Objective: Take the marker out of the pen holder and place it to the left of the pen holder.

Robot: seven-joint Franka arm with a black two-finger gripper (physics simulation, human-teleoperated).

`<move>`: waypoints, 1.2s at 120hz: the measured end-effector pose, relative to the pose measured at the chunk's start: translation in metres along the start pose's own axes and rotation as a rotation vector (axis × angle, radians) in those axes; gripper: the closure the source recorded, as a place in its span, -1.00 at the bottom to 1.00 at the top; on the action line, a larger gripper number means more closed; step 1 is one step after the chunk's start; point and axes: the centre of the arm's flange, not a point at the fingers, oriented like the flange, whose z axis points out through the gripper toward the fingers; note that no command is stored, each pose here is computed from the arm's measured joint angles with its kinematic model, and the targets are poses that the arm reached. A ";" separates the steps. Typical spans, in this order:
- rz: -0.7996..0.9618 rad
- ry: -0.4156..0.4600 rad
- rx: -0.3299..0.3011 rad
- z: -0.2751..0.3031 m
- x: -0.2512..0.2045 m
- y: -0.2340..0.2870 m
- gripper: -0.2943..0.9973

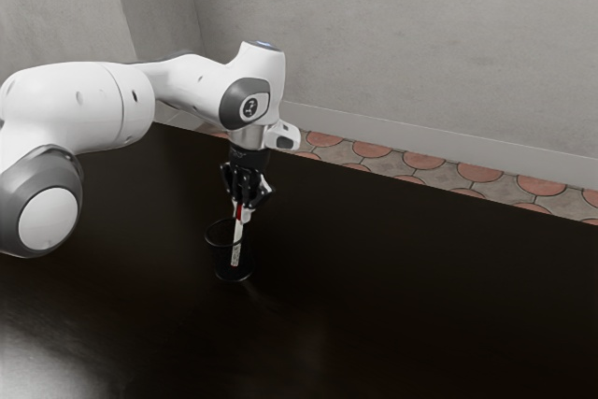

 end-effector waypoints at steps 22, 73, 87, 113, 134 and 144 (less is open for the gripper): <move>-0.014 0.039 0.012 -0.025 -0.007 -0.010 0.64; -0.135 0.161 0.052 -0.147 -0.093 -0.076 0.66; -0.152 0.034 0.080 -0.109 -0.085 -0.090 0.66; -0.167 -0.276 0.123 -0.018 -0.058 -0.105 0.66; -0.152 -0.457 0.156 0.012 -0.060 -0.093 0.65; -0.151 -0.540 0.157 0.039 -0.058 -0.094 0.64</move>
